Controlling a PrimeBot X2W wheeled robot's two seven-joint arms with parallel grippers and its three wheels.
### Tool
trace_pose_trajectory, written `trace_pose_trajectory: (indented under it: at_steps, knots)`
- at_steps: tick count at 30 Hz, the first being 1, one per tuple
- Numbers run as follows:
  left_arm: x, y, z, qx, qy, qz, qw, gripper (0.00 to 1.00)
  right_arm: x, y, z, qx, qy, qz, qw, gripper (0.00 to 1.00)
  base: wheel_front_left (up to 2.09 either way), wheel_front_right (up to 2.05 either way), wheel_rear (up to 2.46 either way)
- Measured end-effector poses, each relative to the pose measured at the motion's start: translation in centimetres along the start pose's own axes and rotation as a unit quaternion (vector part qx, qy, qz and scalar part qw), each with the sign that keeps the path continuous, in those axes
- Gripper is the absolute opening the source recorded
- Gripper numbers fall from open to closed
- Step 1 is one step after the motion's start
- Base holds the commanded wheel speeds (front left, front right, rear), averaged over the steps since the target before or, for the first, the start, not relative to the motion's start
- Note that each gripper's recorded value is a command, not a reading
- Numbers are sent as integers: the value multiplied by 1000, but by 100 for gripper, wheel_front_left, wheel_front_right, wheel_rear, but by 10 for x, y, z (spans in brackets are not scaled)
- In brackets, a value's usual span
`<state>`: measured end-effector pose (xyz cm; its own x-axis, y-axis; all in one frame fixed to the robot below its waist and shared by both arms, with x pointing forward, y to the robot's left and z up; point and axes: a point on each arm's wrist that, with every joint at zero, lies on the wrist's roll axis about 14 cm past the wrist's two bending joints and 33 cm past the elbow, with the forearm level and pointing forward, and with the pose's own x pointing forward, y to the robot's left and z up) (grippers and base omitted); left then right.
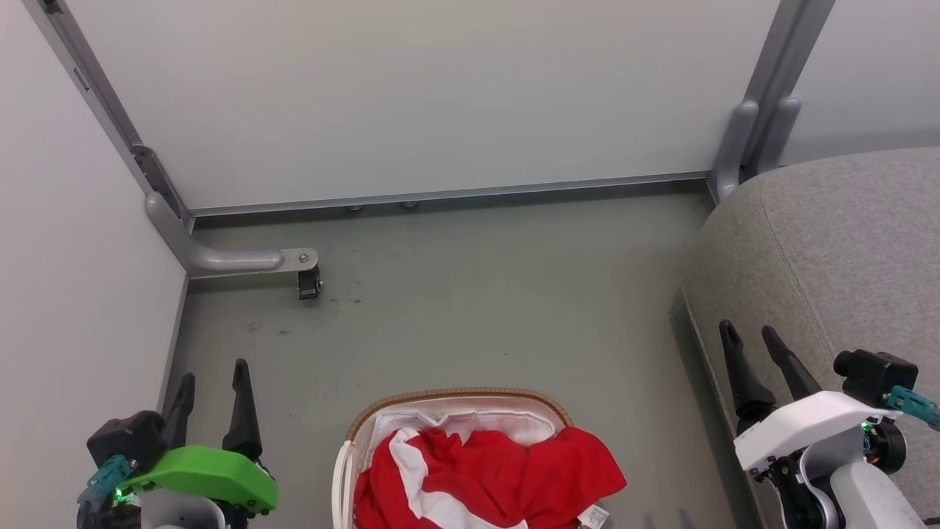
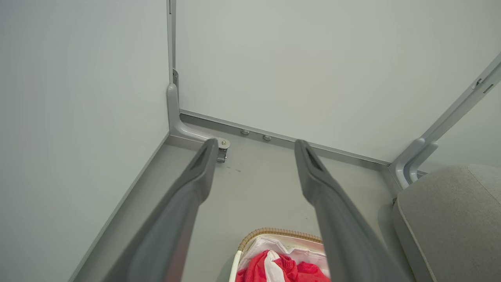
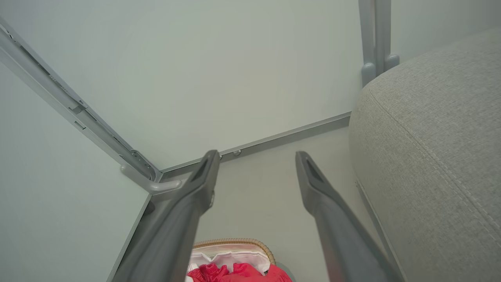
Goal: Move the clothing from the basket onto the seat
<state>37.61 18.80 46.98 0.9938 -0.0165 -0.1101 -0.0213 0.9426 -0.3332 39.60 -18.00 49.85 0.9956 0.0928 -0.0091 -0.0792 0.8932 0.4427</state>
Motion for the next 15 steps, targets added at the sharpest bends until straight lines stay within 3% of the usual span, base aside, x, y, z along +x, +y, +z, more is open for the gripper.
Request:
trace_pose_trajectory:
  at_steps: [15]
  knots:
    - [-1,-3,4,71,-17,-6,997,100,0,4,0,-74,-6,14,997,100,0,0,0]
